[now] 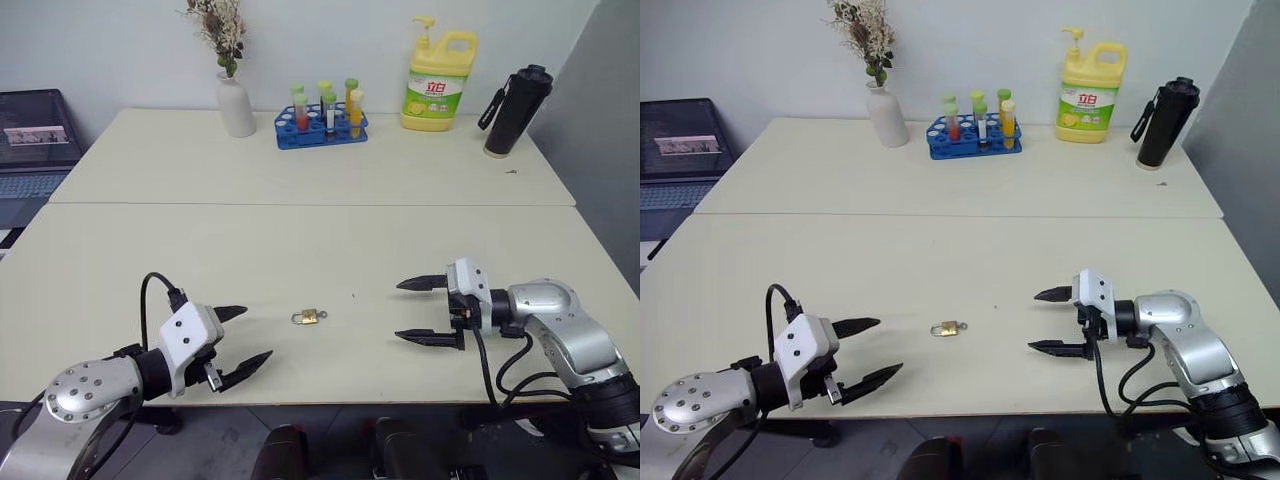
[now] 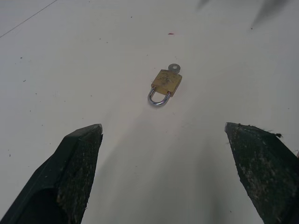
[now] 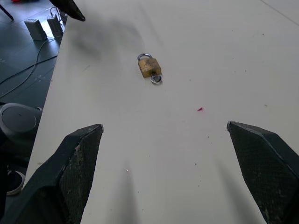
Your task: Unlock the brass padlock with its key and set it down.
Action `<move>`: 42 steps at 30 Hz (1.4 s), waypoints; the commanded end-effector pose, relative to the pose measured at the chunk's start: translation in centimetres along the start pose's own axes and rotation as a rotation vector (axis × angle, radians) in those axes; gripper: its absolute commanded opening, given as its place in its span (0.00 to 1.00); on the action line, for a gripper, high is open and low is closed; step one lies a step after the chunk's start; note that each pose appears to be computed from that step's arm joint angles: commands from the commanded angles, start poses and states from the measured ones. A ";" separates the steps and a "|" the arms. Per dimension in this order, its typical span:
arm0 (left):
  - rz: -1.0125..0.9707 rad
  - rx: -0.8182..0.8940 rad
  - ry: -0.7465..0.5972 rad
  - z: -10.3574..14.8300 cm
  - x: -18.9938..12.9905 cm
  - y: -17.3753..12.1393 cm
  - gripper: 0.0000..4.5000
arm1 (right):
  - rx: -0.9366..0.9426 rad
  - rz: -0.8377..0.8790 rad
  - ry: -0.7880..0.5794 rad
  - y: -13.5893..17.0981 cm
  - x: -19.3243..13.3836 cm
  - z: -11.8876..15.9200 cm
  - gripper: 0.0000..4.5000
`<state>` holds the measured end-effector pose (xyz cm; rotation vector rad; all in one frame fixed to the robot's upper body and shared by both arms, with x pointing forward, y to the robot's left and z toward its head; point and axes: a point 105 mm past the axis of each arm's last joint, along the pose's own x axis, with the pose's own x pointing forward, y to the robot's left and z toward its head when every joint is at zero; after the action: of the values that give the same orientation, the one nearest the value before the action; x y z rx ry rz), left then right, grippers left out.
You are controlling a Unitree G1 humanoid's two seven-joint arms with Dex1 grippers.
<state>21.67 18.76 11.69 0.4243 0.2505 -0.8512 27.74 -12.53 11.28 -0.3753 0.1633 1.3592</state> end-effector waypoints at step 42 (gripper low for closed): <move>-0.272 0.184 0.020 -1.2 9.8 0.4 0.97 | 0.070 -0.064 0.013 1.2 0.8 3.8 0.99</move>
<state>28.49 13.31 7.64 0.5835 0.2292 -1.1133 26.62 -10.30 13.20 -0.3130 0.2515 1.2839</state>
